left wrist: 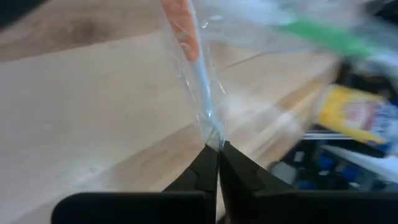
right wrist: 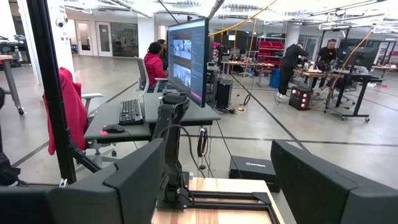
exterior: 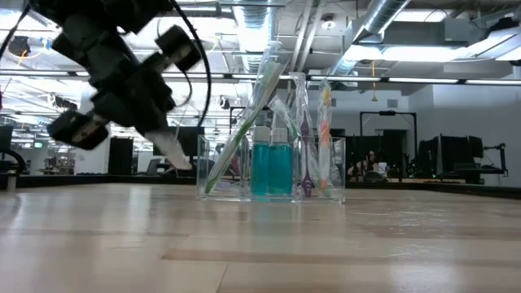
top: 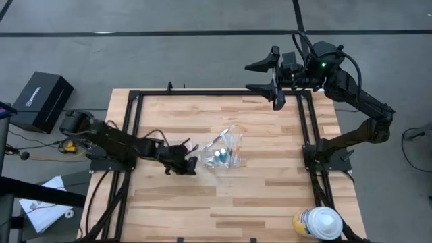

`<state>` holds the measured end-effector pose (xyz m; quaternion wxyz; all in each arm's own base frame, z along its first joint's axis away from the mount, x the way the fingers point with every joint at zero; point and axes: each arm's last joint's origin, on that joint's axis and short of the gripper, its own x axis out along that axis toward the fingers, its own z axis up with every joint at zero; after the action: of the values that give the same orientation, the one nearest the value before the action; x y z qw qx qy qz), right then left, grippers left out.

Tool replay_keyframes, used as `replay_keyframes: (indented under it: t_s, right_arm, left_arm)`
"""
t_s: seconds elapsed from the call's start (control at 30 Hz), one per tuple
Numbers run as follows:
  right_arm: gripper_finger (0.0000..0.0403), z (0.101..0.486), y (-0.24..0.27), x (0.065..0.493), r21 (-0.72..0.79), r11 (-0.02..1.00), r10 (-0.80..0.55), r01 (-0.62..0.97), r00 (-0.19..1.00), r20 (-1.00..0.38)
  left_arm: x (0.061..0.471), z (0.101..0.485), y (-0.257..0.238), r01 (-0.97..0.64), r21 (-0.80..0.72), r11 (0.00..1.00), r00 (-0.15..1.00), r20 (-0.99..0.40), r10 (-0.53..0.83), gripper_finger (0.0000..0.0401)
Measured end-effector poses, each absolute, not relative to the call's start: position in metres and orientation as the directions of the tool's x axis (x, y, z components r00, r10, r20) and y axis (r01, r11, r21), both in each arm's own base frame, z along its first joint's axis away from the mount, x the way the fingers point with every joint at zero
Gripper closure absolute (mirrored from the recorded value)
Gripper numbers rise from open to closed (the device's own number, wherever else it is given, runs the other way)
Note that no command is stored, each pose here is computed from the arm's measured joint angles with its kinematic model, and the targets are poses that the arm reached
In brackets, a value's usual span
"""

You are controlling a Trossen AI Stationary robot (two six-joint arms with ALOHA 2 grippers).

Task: Pick & Place toothbrushing station
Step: Put the orange toothbrush into the transparent organizer

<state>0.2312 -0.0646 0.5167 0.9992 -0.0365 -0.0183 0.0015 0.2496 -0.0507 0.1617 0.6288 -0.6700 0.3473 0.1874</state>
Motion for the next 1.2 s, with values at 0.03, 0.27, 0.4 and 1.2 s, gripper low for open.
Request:
replay_keyframes:
  t_s: [0.03, 0.27, 0.4, 1.2]
  right_arm:
    - [0.0117, 0.517, -0.065, 0.231, -0.073, 0.997, 0.004, -0.002, 0.999, 0.036]
    - [0.0117, 0.517, -0.065, 0.231, -0.154, 0.988, 0.004, 0.001, 0.999, 0.036]
    - [0.0117, 0.515, -0.063, 0.234, -0.21, 0.978, 0.013, -0.008, 1.0, 0.023]
    - [0.0117, 0.475, -0.001, 0.323, -0.596, 0.786, -0.006, -0.161, 0.963, -0.269]
  left_arm:
    - [0.246, 0.167, -0.049, -0.681, -0.732, 0.024, 0.711, -0.669, -0.216, 0.04]
    - [0.223, 0.216, -0.041, -0.383, -0.923, -0.032, 0.919, -0.378, -0.11, 0.04]
    - [0.214, 0.251, -0.035, -0.126, -0.991, -0.044, 0.991, -0.124, -0.05, 0.04]
    - [0.226, 0.352, -0.024, 0.455, -0.885, -0.103, 0.855, 0.466, -0.228, 0.04]
